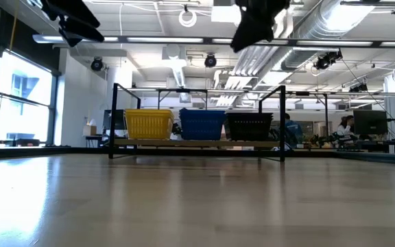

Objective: Stack baskets on shelf by color
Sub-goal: Return to Home Position

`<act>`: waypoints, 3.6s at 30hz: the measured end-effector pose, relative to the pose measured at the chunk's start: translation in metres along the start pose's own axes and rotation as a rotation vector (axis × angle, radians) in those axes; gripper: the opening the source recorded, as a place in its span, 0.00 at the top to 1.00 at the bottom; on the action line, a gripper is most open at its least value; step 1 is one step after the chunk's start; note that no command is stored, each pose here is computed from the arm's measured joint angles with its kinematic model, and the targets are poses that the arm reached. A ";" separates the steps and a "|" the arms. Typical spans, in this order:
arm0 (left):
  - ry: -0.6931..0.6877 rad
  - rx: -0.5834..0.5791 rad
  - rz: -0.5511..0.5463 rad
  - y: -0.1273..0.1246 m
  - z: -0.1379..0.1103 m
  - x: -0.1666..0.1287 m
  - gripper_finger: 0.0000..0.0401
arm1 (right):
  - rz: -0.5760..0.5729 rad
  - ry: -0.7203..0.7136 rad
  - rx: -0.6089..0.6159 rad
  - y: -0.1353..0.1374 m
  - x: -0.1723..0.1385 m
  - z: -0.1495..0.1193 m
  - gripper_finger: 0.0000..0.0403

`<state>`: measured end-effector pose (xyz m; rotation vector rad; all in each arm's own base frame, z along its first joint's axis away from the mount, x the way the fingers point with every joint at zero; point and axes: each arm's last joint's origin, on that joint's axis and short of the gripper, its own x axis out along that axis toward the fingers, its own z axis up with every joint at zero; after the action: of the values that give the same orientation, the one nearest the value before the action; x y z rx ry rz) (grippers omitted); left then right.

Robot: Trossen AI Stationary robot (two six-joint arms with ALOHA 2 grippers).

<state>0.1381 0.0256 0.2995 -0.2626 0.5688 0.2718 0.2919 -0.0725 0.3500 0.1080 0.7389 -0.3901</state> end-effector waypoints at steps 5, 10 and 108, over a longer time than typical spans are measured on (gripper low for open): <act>-0.173 -0.025 -0.081 0.000 -0.027 0.004 0.54 | 0.054 -0.104 0.089 0.014 -0.019 0.020 0.72; -0.305 -0.042 -0.159 0.002 -0.054 0.008 0.54 | 0.098 -0.171 0.087 0.024 -0.039 0.034 0.72; -0.436 -0.050 -0.231 0.017 -0.137 0.049 0.54 | 0.101 -0.678 0.290 -0.017 -0.030 -0.270 0.72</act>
<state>0.1049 0.0072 0.1578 -0.3041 0.0981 0.1125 0.0943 -0.0165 0.1718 0.2690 0.0048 -0.4028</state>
